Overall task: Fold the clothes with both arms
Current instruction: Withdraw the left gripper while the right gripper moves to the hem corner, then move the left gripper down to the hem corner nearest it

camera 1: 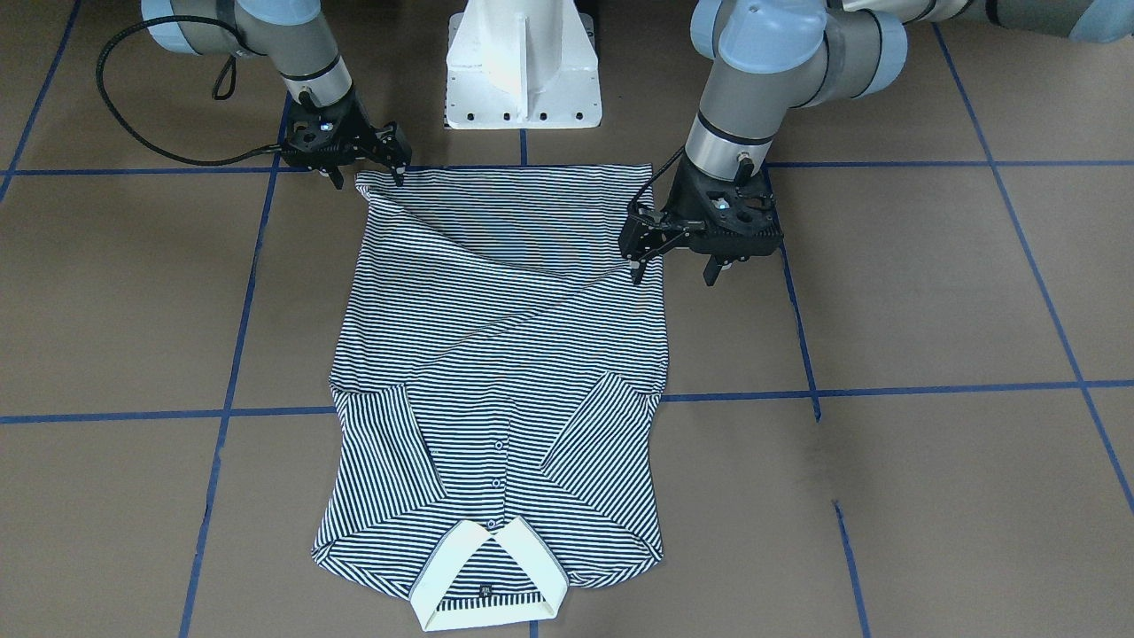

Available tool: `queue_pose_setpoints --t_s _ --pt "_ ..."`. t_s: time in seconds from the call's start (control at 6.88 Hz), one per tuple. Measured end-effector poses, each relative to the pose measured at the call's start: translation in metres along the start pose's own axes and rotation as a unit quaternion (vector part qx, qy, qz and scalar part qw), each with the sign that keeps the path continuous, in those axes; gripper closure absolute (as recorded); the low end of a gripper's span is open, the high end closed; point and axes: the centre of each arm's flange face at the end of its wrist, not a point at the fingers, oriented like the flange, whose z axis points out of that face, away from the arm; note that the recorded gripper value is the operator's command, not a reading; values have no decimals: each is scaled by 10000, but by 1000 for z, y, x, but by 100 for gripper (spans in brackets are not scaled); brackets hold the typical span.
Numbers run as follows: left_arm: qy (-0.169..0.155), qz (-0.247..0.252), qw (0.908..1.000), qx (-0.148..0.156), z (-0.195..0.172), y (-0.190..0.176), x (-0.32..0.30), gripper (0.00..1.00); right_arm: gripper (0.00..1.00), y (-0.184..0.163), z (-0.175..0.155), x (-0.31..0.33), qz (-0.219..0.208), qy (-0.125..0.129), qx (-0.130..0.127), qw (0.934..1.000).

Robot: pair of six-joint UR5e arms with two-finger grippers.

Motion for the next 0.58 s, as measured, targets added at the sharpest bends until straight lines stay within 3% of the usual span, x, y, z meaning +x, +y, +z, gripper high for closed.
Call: queue_pose_setpoints --t_s 0.29,0.58 --pt "-17 -13 10000 -25 2 2 -2 0 13 7 12 4 -27 121 -83 9999" --pt "-71 -24 10000 -63 7 5 -11 0 12 9 18 7 -31 183 -109 9998"
